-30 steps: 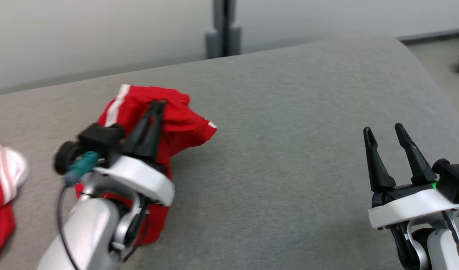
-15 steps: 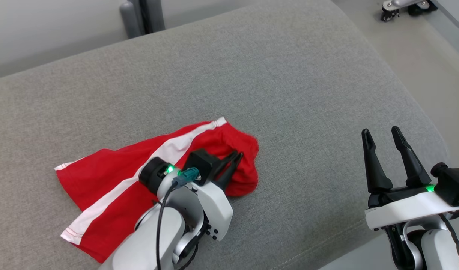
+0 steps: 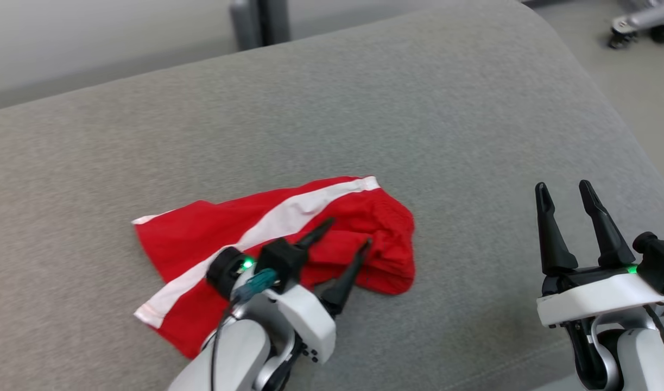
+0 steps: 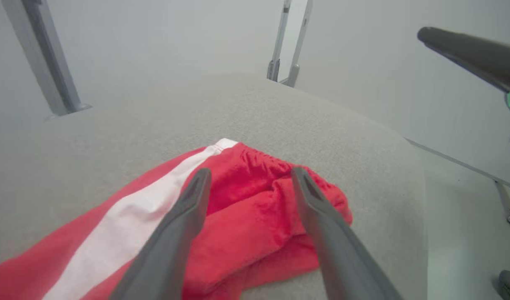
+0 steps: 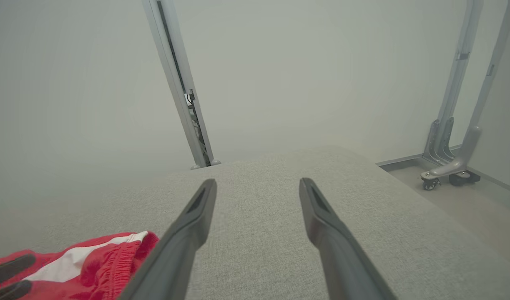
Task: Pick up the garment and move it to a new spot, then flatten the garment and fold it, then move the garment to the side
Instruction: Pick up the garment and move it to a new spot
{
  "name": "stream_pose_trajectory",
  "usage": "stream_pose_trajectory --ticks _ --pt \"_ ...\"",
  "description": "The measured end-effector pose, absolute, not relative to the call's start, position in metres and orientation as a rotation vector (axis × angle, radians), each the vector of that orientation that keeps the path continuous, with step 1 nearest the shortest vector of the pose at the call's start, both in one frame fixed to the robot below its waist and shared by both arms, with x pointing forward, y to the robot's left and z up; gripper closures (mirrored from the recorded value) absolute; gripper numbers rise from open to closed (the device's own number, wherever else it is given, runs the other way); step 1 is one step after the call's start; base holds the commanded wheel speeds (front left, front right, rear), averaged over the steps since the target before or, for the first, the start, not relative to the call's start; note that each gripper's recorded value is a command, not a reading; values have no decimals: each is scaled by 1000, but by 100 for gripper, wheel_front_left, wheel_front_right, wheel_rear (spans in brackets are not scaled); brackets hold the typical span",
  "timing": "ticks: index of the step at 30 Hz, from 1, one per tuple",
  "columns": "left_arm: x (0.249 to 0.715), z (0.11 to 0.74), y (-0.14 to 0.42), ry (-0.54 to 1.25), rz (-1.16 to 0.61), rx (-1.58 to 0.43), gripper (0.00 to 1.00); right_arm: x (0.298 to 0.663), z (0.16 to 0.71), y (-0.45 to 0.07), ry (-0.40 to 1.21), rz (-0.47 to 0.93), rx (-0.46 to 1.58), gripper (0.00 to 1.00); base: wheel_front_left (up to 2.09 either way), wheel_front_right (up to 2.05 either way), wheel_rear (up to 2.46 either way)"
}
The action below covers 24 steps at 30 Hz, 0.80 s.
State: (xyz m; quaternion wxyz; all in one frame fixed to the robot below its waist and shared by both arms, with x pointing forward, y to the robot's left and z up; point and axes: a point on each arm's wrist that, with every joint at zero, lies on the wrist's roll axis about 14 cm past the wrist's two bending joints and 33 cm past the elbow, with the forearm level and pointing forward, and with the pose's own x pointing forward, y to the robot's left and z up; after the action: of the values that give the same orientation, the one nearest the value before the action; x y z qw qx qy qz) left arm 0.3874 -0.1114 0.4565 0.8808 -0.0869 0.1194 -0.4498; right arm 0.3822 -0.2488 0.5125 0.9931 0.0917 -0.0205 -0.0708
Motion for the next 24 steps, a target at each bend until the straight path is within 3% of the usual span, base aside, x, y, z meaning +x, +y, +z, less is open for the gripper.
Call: stream_pose_trajectory --ticks 12,18,24 --pt "433 499 59 43 -351 -248 0 404 530 -201 -62 10 179 0 0 0 0" --pt "424 520 146 -38 -123 -213 0 405 539 -178 -69 78 174 0 0 0 0" --pt "394 537 190 -82 -16 -160 0 393 542 -168 -63 107 169 0 0 0 0"
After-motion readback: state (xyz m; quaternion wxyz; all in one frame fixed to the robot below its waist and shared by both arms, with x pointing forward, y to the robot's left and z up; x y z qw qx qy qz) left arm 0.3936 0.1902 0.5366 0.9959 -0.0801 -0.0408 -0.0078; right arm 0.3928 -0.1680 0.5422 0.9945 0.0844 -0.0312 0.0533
